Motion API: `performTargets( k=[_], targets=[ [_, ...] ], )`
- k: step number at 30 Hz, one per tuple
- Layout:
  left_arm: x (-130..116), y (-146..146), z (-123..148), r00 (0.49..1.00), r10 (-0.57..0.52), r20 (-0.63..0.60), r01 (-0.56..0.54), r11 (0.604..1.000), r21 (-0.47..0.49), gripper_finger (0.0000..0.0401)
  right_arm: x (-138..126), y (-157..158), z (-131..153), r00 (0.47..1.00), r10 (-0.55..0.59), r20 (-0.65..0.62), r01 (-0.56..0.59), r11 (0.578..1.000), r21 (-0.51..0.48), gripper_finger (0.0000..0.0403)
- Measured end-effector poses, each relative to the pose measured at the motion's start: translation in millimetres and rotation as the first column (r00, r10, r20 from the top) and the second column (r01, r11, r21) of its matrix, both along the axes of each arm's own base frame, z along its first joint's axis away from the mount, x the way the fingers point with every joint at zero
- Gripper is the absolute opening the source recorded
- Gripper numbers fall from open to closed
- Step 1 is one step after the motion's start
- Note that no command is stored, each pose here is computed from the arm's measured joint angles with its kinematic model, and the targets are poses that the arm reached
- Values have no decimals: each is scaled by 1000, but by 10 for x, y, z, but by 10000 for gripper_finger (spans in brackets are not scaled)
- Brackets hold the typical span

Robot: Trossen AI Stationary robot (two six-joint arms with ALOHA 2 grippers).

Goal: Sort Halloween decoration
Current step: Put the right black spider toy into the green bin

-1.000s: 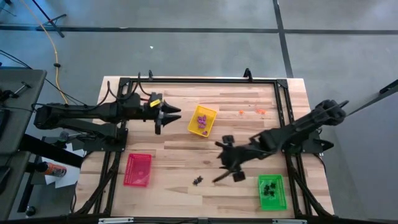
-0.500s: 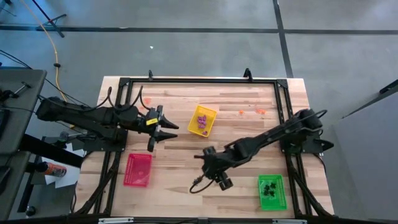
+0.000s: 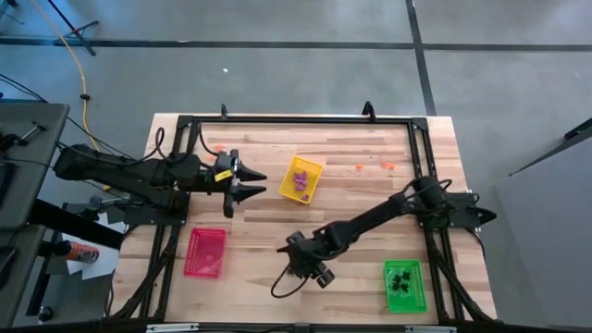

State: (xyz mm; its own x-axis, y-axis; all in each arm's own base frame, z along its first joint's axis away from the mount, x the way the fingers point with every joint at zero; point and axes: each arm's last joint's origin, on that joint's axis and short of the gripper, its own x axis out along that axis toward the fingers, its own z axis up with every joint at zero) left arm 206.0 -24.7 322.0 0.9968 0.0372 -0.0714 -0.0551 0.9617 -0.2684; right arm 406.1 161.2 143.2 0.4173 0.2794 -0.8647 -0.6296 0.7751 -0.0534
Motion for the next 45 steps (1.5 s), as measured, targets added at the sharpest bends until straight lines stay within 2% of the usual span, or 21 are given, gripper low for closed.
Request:
performTargets(
  k=[8,11,17,23,29,37,45],
  targets=[
    [-2,27,2,996,94,4,-94,996,4,156,26,-28,-64,1000,11,1,-11,1000,-15,183],
    [-3,34,2,993,118,4,-118,993,6,156,48,-57,-140,999,-20,-30,20,1000,6,176],
    [-3,35,-3,993,122,0,-122,993,7,156,95,-69,-274,994,-92,-54,94,995,37,139],
    [-4,35,-5,992,123,-2,-123,992,8,156,71,-99,-293,993,-98,-70,97,995,-17,91],
    [-5,36,-18,992,122,-15,-122,992,13,156,89,-213,-292,986,-132,-101,132,991,-4,55],
    [-8,36,-51,991,122,-49,-121,992,22,156,29,-536,-211,964,-194,-182,175,978,-114,51],
    [-9,36,-56,991,122,-54,-121,992,23,156,-133,-882,-4,940,-228,-255,194,969,-151,50]
  ],
)
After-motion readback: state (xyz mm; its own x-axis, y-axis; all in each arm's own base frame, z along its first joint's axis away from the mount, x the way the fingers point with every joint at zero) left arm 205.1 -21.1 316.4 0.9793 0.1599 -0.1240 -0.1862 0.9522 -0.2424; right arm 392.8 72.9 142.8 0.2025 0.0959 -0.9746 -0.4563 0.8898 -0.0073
